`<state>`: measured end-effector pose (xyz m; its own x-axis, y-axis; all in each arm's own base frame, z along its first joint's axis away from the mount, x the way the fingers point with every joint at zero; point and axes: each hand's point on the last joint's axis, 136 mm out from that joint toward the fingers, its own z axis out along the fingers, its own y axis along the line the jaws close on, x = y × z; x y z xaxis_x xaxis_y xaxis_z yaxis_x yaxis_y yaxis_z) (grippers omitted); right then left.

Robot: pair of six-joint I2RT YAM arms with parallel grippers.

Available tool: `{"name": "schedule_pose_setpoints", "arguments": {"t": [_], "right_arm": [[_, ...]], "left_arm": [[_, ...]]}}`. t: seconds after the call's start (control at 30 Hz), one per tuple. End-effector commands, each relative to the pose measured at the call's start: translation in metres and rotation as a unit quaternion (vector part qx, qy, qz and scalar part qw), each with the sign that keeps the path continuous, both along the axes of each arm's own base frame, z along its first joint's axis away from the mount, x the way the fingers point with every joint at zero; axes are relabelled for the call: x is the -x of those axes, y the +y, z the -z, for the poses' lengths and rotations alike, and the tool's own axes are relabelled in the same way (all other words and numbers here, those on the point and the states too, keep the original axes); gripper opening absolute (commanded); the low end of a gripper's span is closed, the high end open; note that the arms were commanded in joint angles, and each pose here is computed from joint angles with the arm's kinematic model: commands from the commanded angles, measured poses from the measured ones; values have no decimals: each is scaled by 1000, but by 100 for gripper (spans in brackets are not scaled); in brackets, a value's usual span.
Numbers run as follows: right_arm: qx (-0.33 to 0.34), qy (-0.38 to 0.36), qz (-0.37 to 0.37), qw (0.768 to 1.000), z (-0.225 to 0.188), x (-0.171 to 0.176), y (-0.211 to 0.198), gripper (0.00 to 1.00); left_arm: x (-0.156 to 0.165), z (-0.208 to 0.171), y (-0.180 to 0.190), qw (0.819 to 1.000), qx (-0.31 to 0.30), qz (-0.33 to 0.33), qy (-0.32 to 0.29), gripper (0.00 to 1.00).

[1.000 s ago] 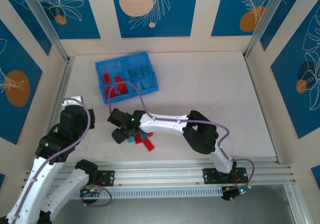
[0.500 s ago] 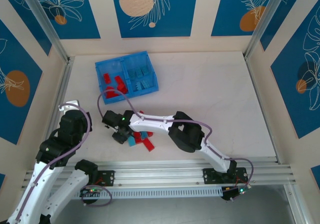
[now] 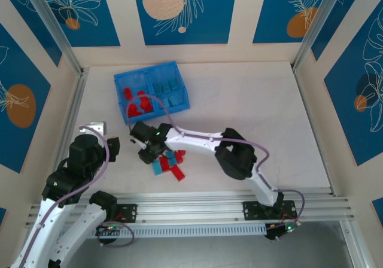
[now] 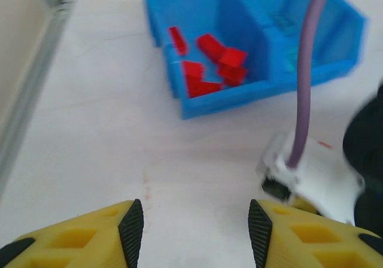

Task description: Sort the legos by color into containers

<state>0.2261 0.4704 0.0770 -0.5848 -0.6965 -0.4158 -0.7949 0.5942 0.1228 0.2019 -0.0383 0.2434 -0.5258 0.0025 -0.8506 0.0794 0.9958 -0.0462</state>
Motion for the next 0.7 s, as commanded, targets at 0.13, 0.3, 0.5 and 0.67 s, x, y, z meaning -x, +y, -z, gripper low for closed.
{"name": "schedule_pose_setpoints", "arguments": {"t": [0.13, 0.3, 0.5, 0.67], "right_arm": [[-176, 8, 59, 983, -110, -35, -10, 27], [-204, -39, 126, 970, -143, -88, -39, 26], [-188, -114, 229, 948, -149, -190, -84, 26], [-144, -159, 258, 942, -126, -256, -88, 26]], "left_arm": [[22, -29, -90, 958, 91, 267, -56, 68], [27, -32, -99, 947, 101, 298, -58, 87], [27, -33, -98, 948, 99, 296, -62, 100], [26, -32, -96, 951, 97, 289, -59, 100]]}}
